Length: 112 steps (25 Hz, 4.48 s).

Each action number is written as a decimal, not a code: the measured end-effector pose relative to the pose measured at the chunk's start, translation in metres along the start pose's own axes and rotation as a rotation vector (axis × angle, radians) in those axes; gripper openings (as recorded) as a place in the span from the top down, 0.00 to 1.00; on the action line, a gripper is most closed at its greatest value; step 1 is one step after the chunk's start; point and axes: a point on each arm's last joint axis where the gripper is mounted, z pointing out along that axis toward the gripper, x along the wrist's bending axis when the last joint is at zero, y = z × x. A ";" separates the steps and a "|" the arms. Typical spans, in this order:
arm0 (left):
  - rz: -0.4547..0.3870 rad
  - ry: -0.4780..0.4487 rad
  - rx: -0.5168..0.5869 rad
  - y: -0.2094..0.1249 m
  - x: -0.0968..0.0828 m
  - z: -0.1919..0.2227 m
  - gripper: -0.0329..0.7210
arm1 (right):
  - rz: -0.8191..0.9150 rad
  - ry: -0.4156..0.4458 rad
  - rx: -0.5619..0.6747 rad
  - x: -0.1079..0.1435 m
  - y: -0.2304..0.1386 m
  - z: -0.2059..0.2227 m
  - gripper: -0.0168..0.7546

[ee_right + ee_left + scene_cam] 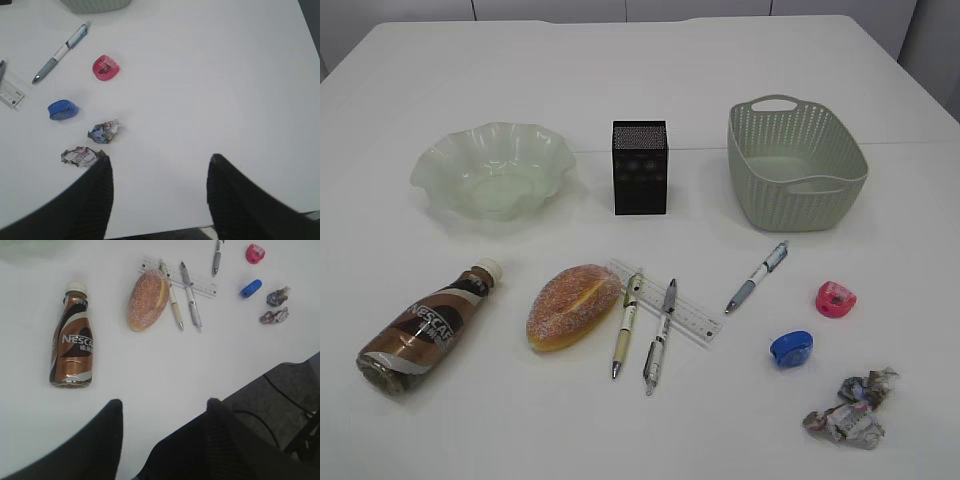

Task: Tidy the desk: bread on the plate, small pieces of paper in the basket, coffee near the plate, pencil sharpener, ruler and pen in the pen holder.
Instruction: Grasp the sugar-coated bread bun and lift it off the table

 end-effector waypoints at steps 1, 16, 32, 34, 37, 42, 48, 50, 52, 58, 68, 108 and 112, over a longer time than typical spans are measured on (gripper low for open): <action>0.006 -0.002 0.013 0.002 0.002 0.004 0.44 | 0.000 0.000 0.000 0.000 0.000 0.000 0.37; 0.204 0.048 0.163 0.035 0.002 0.062 0.41 | 0.002 0.003 0.000 0.000 0.000 0.000 0.37; 0.295 0.172 0.409 0.099 -0.039 0.194 0.27 | 0.093 0.062 -0.001 0.006 0.005 0.005 0.37; 0.294 0.177 0.415 0.101 -0.036 0.208 0.21 | 0.127 0.062 -0.007 0.006 0.005 0.005 0.37; 0.292 0.178 0.418 0.103 -0.033 0.230 0.17 | 0.143 0.063 -0.020 0.006 0.007 0.005 0.37; 0.286 0.179 0.432 0.099 -0.026 0.263 0.17 | 0.151 0.064 -0.024 0.006 0.007 0.005 0.37; 0.277 0.160 0.448 0.094 -0.022 0.287 0.17 | 0.172 0.064 -0.025 0.006 0.007 0.005 0.37; 0.265 0.147 0.464 0.090 -0.021 0.295 0.17 | 0.176 0.065 -0.026 0.006 0.007 0.005 0.37; 0.259 0.142 0.481 0.088 -0.020 0.302 0.17 | 0.181 0.065 -0.026 0.006 0.007 0.005 0.37; 0.280 0.133 0.515 0.077 -0.026 0.324 0.17 | 0.185 0.067 -0.035 0.006 0.008 0.005 0.37; 0.326 0.162 0.534 0.091 -0.032 0.352 0.17 | 0.189 0.068 -0.042 0.006 0.009 0.005 0.37; 0.241 0.195 0.681 0.071 -0.023 0.374 0.17 | 0.191 0.074 -0.100 0.006 0.014 0.004 0.37; 0.238 0.198 0.705 0.066 -0.020 0.381 0.17 | 0.185 0.064 -0.101 0.005 0.014 0.004 0.37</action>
